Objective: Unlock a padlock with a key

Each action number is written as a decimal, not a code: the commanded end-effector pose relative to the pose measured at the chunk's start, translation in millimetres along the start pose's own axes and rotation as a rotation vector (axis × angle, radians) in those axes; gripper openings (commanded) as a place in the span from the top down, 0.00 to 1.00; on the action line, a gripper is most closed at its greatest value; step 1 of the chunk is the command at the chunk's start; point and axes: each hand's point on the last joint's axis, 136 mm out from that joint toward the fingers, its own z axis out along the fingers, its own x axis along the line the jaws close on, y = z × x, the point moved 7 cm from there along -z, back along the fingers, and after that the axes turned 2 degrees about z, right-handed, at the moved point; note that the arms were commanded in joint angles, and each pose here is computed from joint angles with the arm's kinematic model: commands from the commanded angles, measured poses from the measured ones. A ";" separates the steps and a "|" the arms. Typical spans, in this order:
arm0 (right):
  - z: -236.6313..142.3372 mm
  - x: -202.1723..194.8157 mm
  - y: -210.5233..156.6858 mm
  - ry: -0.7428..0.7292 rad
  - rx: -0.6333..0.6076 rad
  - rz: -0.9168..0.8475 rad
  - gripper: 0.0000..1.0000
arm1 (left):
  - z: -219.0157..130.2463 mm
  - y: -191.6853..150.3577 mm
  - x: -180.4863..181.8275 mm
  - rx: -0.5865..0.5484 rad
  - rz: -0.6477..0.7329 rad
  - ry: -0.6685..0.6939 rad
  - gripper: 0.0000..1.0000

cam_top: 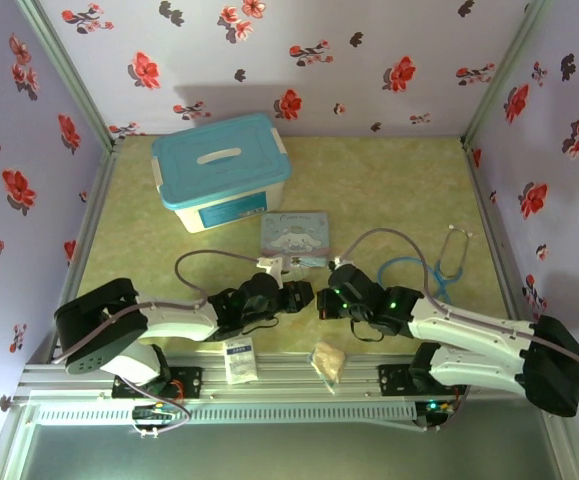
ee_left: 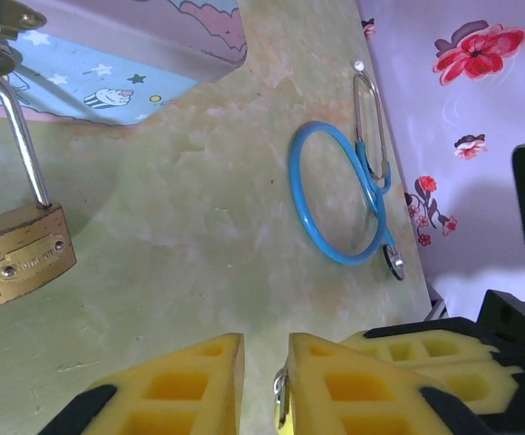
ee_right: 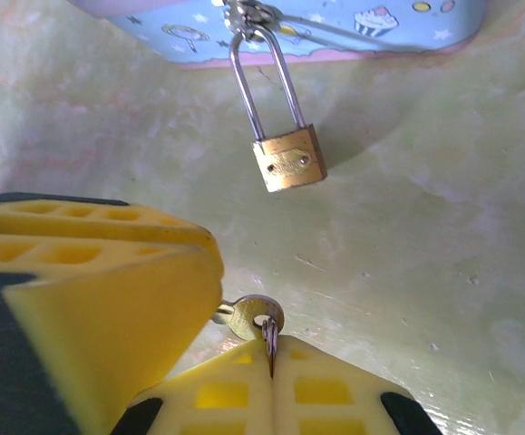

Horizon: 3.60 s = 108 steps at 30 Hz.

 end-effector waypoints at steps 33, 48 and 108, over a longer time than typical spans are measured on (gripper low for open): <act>-60.1 14.7 59.0 0.802 -0.254 0.145 0.18 | -67.2 63.0 -47.0 -0.114 0.080 -0.316 1.00; -65.0 31.5 60.0 0.900 -0.241 0.055 0.44 | -62.9 70.6 -65.5 -0.120 0.008 -0.456 1.00; -61.4 28.0 51.1 0.860 -0.238 0.013 0.79 | -56.4 66.5 -57.0 -0.080 0.017 -0.440 1.00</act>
